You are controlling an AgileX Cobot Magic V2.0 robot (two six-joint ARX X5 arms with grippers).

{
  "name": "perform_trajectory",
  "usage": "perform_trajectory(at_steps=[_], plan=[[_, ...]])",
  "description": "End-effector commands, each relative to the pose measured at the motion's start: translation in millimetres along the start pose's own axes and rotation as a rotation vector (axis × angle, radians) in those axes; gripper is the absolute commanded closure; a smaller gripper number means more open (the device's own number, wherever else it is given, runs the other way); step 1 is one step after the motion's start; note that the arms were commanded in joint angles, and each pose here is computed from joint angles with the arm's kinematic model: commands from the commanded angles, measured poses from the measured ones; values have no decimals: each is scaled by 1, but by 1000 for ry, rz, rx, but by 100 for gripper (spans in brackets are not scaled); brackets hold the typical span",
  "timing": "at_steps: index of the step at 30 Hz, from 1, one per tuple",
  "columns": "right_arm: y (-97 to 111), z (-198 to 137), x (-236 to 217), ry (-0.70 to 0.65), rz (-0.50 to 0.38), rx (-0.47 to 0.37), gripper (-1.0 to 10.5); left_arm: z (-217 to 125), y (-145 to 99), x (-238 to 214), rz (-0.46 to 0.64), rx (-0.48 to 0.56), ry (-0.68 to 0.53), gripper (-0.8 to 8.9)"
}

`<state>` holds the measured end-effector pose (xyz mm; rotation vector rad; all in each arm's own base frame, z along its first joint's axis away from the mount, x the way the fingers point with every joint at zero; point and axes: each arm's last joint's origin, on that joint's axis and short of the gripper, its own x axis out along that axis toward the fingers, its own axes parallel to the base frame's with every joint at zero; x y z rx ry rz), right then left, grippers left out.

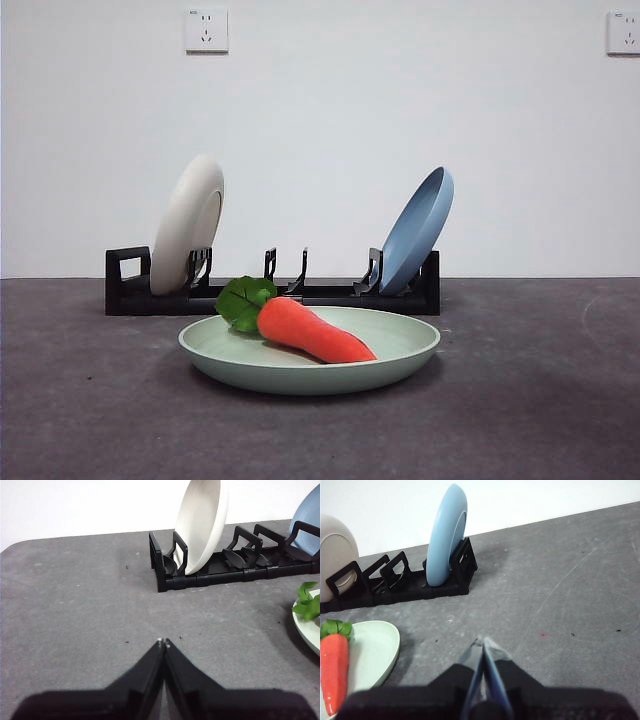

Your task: Take the green plate from the plate rack,put the plate on the table,take the carrot from the table,put the carrot in the plate

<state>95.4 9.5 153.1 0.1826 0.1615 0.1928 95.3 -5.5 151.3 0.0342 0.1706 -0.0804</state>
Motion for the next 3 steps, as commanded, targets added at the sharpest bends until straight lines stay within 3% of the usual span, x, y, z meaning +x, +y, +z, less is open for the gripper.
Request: perform_trajectory(at_steps=[1,3], plan=[[-1,-3,1,15,-6,12,946,-4,0,1,3,-8,8,817],[-1,-3,1,15,-6,12,946,-4,0,1,3,-8,8,817]])
